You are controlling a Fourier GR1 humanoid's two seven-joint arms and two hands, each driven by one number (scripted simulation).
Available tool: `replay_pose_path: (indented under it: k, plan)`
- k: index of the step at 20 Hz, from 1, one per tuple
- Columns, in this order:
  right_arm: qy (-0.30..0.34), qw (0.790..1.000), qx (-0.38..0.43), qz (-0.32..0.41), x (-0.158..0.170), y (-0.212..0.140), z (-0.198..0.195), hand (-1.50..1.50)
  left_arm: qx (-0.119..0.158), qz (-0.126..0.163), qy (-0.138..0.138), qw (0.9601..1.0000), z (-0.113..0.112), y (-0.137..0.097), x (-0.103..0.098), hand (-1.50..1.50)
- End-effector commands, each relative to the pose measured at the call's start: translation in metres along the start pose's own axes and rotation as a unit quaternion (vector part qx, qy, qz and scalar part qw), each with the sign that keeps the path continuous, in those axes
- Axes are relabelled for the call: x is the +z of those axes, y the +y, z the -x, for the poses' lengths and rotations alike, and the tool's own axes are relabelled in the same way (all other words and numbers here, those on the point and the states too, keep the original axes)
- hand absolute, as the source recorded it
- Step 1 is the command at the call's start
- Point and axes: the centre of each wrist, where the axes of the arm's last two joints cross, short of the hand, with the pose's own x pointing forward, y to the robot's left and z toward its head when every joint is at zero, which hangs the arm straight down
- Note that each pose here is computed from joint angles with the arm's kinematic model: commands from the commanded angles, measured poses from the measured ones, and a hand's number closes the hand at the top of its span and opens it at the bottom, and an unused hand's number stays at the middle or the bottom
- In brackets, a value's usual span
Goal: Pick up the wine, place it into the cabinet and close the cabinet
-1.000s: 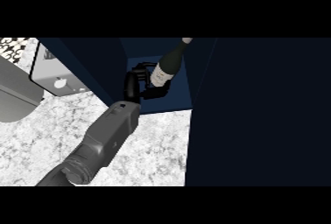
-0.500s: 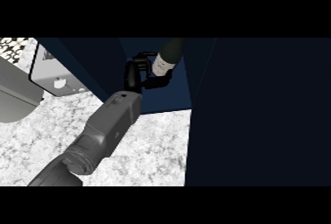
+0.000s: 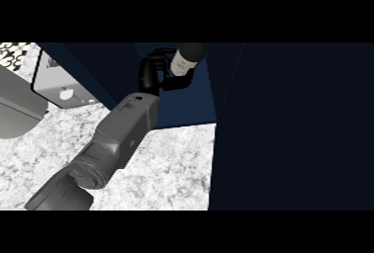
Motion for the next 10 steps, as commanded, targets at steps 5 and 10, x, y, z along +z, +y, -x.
replay_pose_path:
  k: [5, 10]
  plan:
    - [-0.007, 1.000, 0.000, -0.009, -0.005, -0.002, -0.001, -1.50, -0.045, -0.027, -0.013, 0.9985, 0.000, 0.015, -0.008, 1.50]
    - [-0.014, 1.000, 0.000, -0.005, -0.004, -0.005, 0.000, -1.50, -0.064, -0.034, -0.014, 0.9973, -0.001, 0.020, -0.012, -1.50]
